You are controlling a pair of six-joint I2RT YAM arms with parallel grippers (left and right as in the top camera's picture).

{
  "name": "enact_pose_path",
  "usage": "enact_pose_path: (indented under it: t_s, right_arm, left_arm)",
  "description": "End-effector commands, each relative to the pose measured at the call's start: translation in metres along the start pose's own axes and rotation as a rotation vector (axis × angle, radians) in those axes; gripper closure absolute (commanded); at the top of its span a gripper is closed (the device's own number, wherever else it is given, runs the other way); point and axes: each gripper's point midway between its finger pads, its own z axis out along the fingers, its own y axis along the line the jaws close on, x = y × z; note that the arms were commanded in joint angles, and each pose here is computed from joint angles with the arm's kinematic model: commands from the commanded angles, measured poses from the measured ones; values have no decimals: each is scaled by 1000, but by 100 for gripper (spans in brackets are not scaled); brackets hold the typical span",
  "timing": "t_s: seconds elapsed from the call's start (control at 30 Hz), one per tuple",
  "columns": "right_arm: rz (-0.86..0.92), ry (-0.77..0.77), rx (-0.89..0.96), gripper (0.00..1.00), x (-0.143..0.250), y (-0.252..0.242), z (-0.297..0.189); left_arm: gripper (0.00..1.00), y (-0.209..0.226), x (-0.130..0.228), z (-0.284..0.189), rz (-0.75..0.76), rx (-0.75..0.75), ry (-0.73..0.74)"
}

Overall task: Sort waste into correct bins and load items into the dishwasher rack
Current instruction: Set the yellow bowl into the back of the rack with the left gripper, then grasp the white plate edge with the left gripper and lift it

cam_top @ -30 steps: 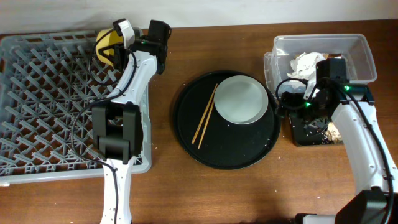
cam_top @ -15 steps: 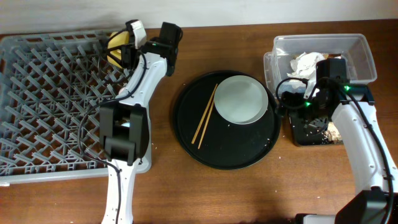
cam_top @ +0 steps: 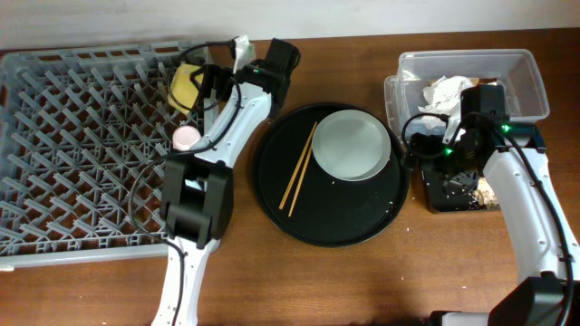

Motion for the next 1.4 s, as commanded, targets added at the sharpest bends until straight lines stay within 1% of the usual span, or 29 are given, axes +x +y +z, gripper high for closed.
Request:
enact_pose_path:
  t_s: [0.0,0.07,0.1,0.13,0.17,0.27,0.33,0.43,0.53,0.57,0.63,0.67,0.73,0.8,0.93,1.07,1.1,1.13,1.17,1.2,1.37]
  right_arm:
    - [5,5,15,2,0,-4,3]
    - [5,5,15,1,1,-4,3]
    - [5,6,15,1,1,-4,3]
    - [5,5,15,2,1,-4,3]
    - [5,5,14,2,1,-4,3]
    - [5,6,15,2,1,-4,3]
    - [5,9,15,2,2,-4,3]
    - [6,9,15,2,1,-4,3]
    - [5,9,15,2,2,-4,3]
    - [6,9,15,1,2,-4,3]
    - [6,10,15,2,2,-4,3]
    - [6,12,16,1,2,-4,3]
    - [6,11,16,2,2,-4,3]
    - [6,12,16,1,2,-4,3]
    - [6,12,16,1,2,-4,3]
    - [6,13,16,2,2,-4,3]
    - [6,13,16,1,2,-4,3]
    - [6,13,17,2,3,-4,3]
    - [6,13,16,2,2,-4,3]
    - [6,13,16,2,2,-4,3]
    - [6,13,16,2,2,-4,3]
  left_arm:
    - [1,-47,-12,-102,17,746,51]
    - [2,-80,3,-164,53,1122,126]
    - [11,-93,13,-192,37,1281,206]
    - [11,-102,21,-205,34,1342,258]
    - [17,-115,31,-210,54,1357,286]
    - [17,-147,50,-216,120,1354,296]
    - [18,-166,55,-222,215,1364,215]
    - [19,-170,50,-198,228,1207,145]
    - [27,-186,50,-188,248,1191,107]
    - [27,-191,51,-187,245,1192,104]
    - [35,-199,54,-184,245,1193,105]
    - [43,-201,57,-183,250,1194,112]
    - [47,-204,59,-181,253,1193,118]
    - [56,-210,67,-177,264,1189,135]
    - [64,-215,73,-173,272,1185,147]
    - [76,-217,69,-174,264,1189,135]
    - [84,-217,68,-174,261,1189,132]
    - [88,-217,68,-174,257,1190,131]
    - [96,-217,68,-174,253,1189,133]
    - [99,-217,68,-174,253,1190,133]
    - [99,-216,65,-175,250,1190,129]
